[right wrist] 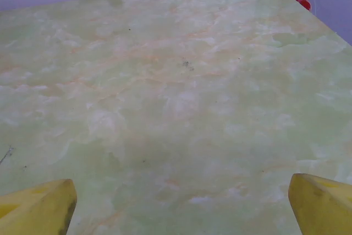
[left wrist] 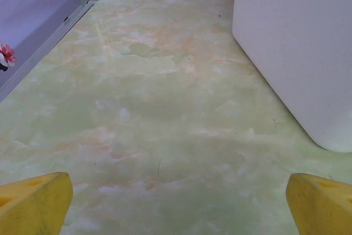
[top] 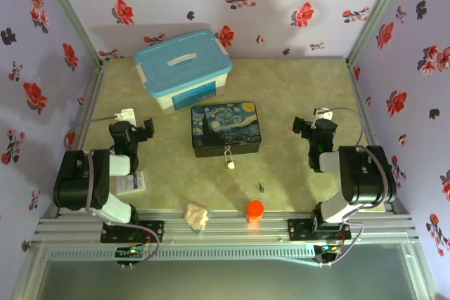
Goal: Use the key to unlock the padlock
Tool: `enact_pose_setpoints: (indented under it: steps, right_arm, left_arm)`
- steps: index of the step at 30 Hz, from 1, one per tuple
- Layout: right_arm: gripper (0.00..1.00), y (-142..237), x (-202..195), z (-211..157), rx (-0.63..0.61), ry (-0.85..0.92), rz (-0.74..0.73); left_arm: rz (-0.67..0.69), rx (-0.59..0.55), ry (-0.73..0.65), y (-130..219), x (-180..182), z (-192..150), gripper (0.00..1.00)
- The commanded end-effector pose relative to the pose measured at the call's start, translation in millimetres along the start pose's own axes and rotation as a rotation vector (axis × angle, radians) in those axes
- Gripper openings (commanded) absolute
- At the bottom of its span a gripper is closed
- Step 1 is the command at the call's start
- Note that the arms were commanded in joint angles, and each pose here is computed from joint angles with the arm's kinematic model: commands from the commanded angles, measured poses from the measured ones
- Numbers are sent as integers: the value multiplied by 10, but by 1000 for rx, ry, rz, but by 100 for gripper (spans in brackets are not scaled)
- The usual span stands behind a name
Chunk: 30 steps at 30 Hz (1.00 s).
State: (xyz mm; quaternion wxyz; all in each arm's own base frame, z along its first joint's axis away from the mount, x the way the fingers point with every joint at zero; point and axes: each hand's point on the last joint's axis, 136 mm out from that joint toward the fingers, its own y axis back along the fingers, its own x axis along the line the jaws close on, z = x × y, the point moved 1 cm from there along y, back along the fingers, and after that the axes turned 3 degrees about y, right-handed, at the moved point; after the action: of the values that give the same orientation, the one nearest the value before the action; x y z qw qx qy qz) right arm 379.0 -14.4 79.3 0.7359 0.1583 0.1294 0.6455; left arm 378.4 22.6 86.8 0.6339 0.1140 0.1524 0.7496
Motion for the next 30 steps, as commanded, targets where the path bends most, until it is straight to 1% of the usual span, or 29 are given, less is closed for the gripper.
enact_pose_setpoints:
  steps: [1, 30]
  right_arm:
    - [99, -36, -42, 136, -42, 7, -24]
    - [99, -44, -42, 138, -40, 4, -23]
  left_arm:
    - [13, -45, -18, -36, 4, 140, 100]
    - [-4, -42, -16, -41, -13, 143, 100]
